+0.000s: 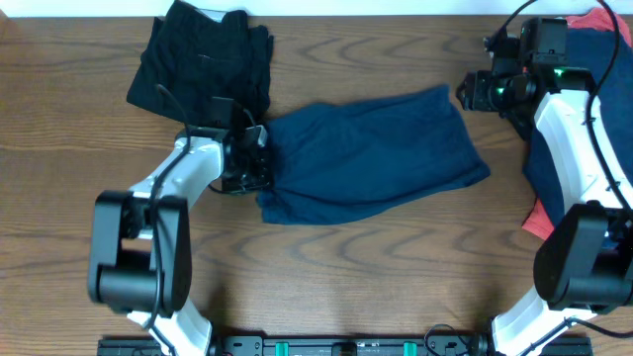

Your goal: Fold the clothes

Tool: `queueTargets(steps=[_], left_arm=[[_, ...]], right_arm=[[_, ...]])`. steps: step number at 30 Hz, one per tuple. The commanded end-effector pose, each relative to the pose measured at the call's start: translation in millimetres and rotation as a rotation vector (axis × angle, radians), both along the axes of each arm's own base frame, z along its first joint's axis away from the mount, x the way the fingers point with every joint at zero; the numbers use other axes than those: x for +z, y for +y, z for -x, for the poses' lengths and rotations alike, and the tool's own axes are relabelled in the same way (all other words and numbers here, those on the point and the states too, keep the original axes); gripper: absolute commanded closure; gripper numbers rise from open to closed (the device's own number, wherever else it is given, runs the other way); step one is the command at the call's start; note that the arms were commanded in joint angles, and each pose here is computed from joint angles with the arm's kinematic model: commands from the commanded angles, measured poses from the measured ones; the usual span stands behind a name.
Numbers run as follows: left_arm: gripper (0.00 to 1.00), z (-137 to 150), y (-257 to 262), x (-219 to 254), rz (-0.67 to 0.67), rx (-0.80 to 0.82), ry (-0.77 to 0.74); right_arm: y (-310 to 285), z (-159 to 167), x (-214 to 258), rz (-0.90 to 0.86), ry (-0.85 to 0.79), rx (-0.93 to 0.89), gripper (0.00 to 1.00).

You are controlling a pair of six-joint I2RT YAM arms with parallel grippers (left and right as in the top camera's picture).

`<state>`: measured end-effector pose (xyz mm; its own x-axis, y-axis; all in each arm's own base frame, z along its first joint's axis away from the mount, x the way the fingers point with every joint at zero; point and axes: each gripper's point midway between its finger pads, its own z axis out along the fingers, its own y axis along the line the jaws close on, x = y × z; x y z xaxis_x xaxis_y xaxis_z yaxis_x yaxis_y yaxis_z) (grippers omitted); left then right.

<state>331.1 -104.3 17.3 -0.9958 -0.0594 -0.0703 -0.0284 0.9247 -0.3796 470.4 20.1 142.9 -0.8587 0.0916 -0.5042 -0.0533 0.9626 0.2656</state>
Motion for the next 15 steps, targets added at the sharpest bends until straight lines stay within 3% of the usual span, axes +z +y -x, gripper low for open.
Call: queueTargets(steps=[1,7,12,15], left_arm=[[0.94,-5.3,20.6,24.5,-0.098,0.037,-0.084],[0.94,-9.7,20.7,54.4,-0.089,0.043,-0.171],[0.94,-11.5,23.5,62.5,-0.096,0.084,-0.188],[0.94,-12.5,23.4,63.0,-0.095,0.088,-0.192]], right_arm=[[29.5,-6.0,-15.8,-0.179,0.051,0.021,0.51],[62.3,-7.4,-40.5,-0.32,0.11,0.094,0.71],[73.6,4.0,-65.6,-0.327,0.205,0.098,0.98],[74.2,13.8,-76.6,-0.329,0.266,0.089,0.99]])
